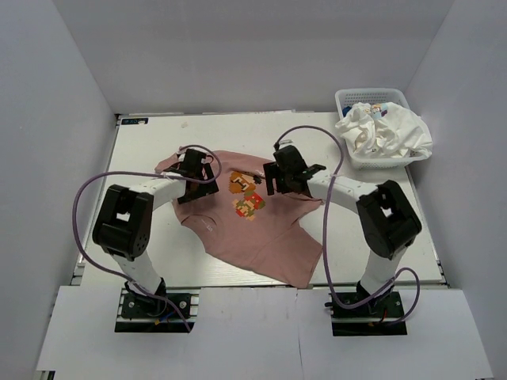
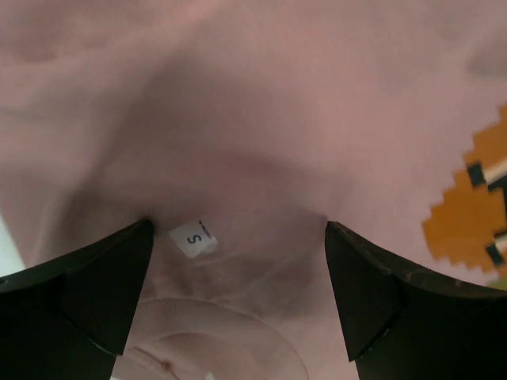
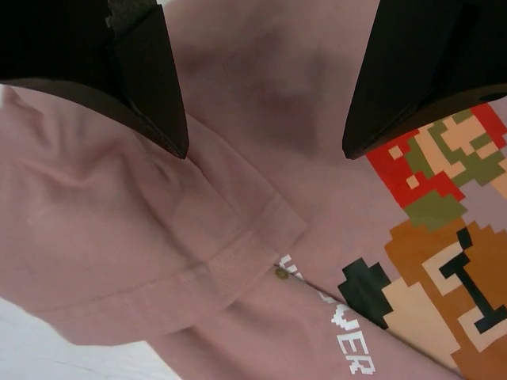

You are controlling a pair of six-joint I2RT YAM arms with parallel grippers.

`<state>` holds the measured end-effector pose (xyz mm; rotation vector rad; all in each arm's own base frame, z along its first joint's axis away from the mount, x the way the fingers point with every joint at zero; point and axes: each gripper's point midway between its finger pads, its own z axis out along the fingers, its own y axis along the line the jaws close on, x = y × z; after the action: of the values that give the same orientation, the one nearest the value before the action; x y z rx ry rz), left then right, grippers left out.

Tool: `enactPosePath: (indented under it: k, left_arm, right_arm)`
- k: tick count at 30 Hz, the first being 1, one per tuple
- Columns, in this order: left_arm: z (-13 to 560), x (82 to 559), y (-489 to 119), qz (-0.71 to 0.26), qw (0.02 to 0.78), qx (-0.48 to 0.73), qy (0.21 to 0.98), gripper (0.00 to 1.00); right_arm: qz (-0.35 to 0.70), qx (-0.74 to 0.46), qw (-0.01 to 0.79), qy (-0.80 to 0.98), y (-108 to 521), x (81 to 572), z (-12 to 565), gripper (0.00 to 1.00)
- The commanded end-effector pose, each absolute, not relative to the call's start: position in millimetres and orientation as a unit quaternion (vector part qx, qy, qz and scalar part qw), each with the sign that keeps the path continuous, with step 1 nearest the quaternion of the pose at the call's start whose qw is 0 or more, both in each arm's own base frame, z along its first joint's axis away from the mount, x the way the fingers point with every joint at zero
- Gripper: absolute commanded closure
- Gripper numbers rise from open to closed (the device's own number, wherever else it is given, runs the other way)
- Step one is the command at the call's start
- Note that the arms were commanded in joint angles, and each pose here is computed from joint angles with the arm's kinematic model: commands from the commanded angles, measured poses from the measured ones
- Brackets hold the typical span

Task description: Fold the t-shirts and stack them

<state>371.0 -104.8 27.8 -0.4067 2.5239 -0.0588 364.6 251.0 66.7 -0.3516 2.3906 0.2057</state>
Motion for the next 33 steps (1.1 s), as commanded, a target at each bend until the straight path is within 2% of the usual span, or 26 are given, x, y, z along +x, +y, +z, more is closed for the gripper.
enactPosePath:
  k: [1,4,5,9,12,15,16,18,23,25,26,27,28,30,32,33]
  left_arm:
    - [42.6,396.1,-107.0,-0.041,0.318,-0.167,0.932,0.00]
    - [23.8,394.7,-100.3,-0.009,0.291,-0.169,0.942,0.00]
    - [12.0,387.8,-95.7,0.008,0.273,-0.168,0.947,0.00]
    - [12.9,397.2,-85.7,0.030,0.284,-0.178,0.942,0.00]
    - [17.0,405.7,-84.3,0.036,0.296,-0.178,0.938,0.00]
    - [17.1,411.7,-75.3,0.054,0.299,-0.182,0.935,0.00]
    - [21.4,416.2,-76.5,0.051,0.305,-0.183,0.933,0.00]
    - [12.5,419.5,-67.5,0.063,0.298,-0.187,0.934,0.00]
    - [13.7,450.5,-61.9,0.075,0.307,-0.195,0.928,0.00]
    - [13.0,462.1,-52.4,0.080,0.310,-0.197,0.927,0.00]
    - [13.9,475.6,-54.7,0.079,0.316,-0.191,0.926,0.00]
    - [13.6,483.4,-49.2,0.082,0.318,-0.191,0.925,0.00]
    - [26.6,503.4,-46.6,0.077,0.338,-0.195,0.917,0.00]
    - [16.4,516.5,-43.5,0.083,0.333,-0.173,0.923,0.00]
    - [28.8,546.9,-45.0,0.074,0.366,-0.144,0.916,0.00]
    - [15.2,553.1,-41.4,0.074,0.357,-0.137,0.921,0.00]
  right_arm:
    - [0.110,-0.126,0.369,0.914,270.3,387.8,77.6,0.16]
    - [0.105,-0.124,0.362,0.918,279.1,399.3,64.3,0.16]
    - [0.102,-0.123,0.359,0.919,280.3,402.1,60.9,0.19]
    - [0.080,-0.086,0.369,0.922,277.9,419.8,52.3,0.29]
    - [0.062,-0.051,0.384,0.920,267.8,428.5,53.0,0.55]
    - [0.048,-0.039,0.393,0.917,261.6,430.3,56.0,0.72]
    - [0.035,-0.031,0.396,0.917,254.2,431.7,56.8,0.86]
    - [0.030,-0.022,0.399,0.916,249.8,430.8,60.8,1.00]
    - [0.061,-0.021,0.399,0.915,246.5,418.0,71.8,1.00]
    - [0.077,-0.017,0.417,0.906,242.5,417.7,95.6,1.00]
    - [0.074,-0.014,0.408,0.910,233.7,412.2,88.5,1.00]
    - [0.086,0.000,0.425,0.901,226.9,413.3,109.7,1.00]
    - [0.087,0.007,0.429,0.899,222.0,412.4,113.0,1.00]
    - [0.082,0.037,0.438,0.895,192.9,407.7,122.9,1.00]
    - [0.072,0.073,0.442,0.891,165.2,403.7,125.8,1.00]
    - [0.064,0.094,0.444,0.889,147.9,400.9,127.2,1.00]
